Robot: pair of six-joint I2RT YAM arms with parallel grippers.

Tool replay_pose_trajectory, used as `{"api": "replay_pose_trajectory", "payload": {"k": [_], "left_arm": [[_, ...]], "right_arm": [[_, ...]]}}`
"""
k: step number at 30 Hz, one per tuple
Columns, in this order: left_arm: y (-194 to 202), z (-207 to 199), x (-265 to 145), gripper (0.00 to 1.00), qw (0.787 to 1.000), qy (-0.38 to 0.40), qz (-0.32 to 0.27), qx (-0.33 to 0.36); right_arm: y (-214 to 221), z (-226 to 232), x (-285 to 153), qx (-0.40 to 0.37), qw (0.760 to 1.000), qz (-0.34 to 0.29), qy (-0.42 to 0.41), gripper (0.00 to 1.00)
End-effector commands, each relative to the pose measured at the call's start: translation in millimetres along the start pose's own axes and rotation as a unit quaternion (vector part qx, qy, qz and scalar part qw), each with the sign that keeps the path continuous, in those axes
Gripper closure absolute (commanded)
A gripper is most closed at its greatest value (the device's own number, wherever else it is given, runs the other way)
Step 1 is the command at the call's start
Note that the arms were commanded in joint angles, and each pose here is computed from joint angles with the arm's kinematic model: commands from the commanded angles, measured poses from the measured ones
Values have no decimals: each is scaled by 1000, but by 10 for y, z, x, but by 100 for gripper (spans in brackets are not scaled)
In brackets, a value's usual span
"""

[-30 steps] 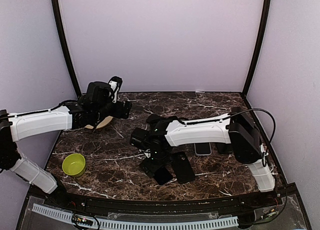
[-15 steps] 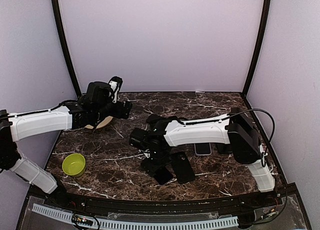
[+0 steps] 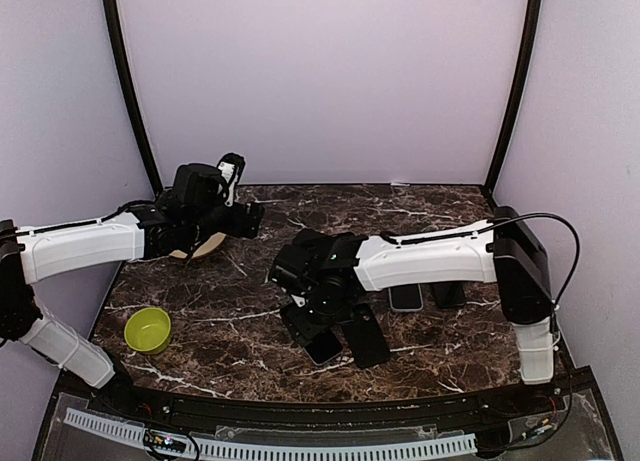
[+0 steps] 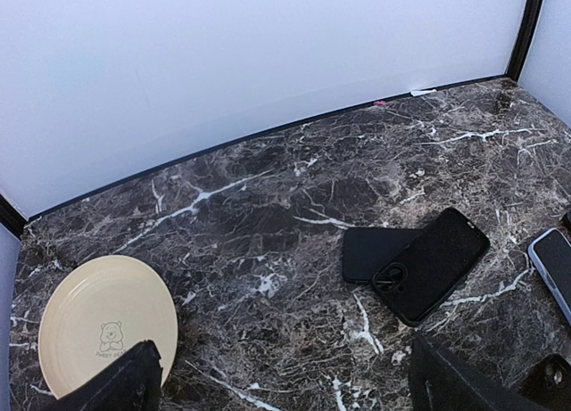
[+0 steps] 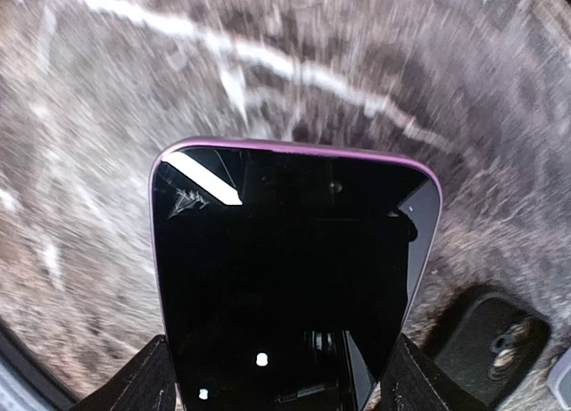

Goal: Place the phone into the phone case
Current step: Pick up the phone at the center of the board, then install the phone into the phone case.

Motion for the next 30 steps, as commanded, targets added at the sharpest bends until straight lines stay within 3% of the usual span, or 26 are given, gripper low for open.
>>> {"api": "replay_pose_trajectory", "payload": {"k": [1,6,11,17,30], "left_arm": [[-183,19,-111,1,1000,-5,-30,-6],[-194,18,-134,1,999,0,-35,-10],[-193,0,-135,1,999,7,-33,-14],[-170,-8,-125,1,999,10,-30,-17],[1,-124,10,2,999,43,13,-25]], "right_arm": [[-266,15,-392,18,996,-87,-4,67],[-196,-172,-587,59,990,-121,44,71],[173,-494,-641,121,976,-124,133,72],[449,-547,-474,154,972,-123,128,77],[666,-565,-191,136,977,-87,139,80]]}}
Point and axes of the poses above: each gripper's point midway between its finger pads, its own x axis out along the fingers, its own z axis along the line the jaws close on, y = z × x, the point moved 5 cm from there along -x, back along the fingers, and after that the axes turned 11 degrees about -x, right-handed, at the moved point
